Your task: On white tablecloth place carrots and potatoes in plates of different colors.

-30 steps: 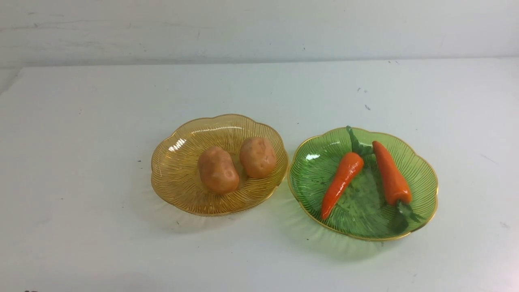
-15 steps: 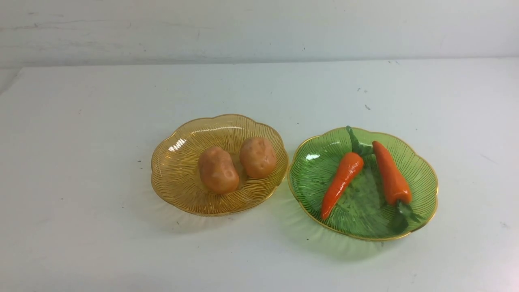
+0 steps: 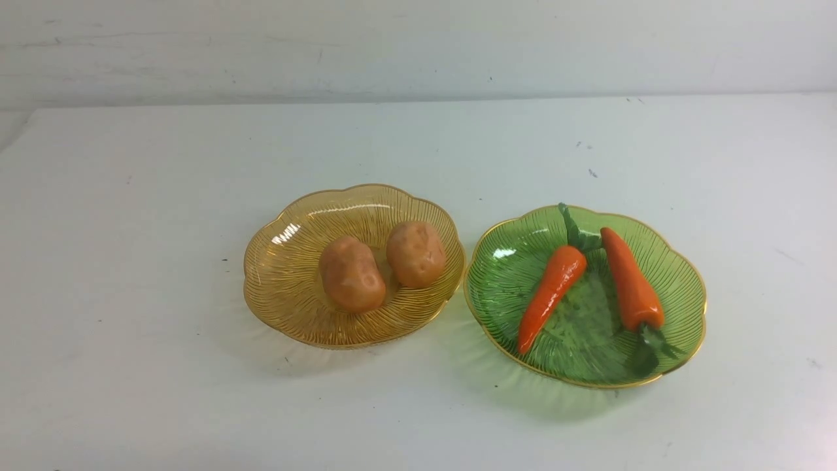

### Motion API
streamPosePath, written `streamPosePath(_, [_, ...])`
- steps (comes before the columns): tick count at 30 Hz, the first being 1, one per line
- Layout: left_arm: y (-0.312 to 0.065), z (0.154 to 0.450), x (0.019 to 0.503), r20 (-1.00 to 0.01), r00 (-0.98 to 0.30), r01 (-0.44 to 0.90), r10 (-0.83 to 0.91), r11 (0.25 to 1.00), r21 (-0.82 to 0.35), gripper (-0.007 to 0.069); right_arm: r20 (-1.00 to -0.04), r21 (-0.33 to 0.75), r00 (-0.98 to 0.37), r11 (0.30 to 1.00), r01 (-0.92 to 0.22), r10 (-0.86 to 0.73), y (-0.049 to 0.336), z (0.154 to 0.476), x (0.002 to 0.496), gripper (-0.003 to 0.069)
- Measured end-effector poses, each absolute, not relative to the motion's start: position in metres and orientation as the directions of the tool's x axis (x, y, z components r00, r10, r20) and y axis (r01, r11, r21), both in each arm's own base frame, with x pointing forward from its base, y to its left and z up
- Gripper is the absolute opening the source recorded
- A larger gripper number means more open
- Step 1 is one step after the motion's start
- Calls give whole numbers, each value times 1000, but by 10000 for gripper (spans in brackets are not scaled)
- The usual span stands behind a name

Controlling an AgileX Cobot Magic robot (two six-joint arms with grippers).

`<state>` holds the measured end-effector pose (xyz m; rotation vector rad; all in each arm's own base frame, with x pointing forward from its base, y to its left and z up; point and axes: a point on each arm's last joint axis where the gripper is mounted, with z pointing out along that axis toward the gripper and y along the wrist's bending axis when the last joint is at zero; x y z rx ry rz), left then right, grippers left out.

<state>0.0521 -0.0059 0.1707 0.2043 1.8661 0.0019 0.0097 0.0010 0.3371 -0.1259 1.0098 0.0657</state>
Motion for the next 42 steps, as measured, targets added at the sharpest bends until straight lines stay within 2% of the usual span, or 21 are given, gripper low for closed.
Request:
streamPosePath(5, [-6,171,52,-948,-286,140,143,984,106,-3,-940,-138,322,989,-59,-112,3,300,28,-15])
streamPosePath(10, [-6,171,52,-947,-286,140,143,984,107,-3,-988,-156,-6,988,-12,-156,1,232,49,-15])
streamPosePath(15, [-6,171,52,-947,-286,140,143,984,107,-3,-975,-154,-164,988,-3,-152,-1,188,55,-15])
streamPosePath(18, [-6,171,52,-947,-286,140,144,984,108,-3,-964,-149,-220,989,-9,-147,-1,178,55,-15])
streamPosePath(42, [-6,171,52,-947,-286,140,144,984,108,-3,-963,-135,-232,991,-13,-134,-1,177,54,-15])
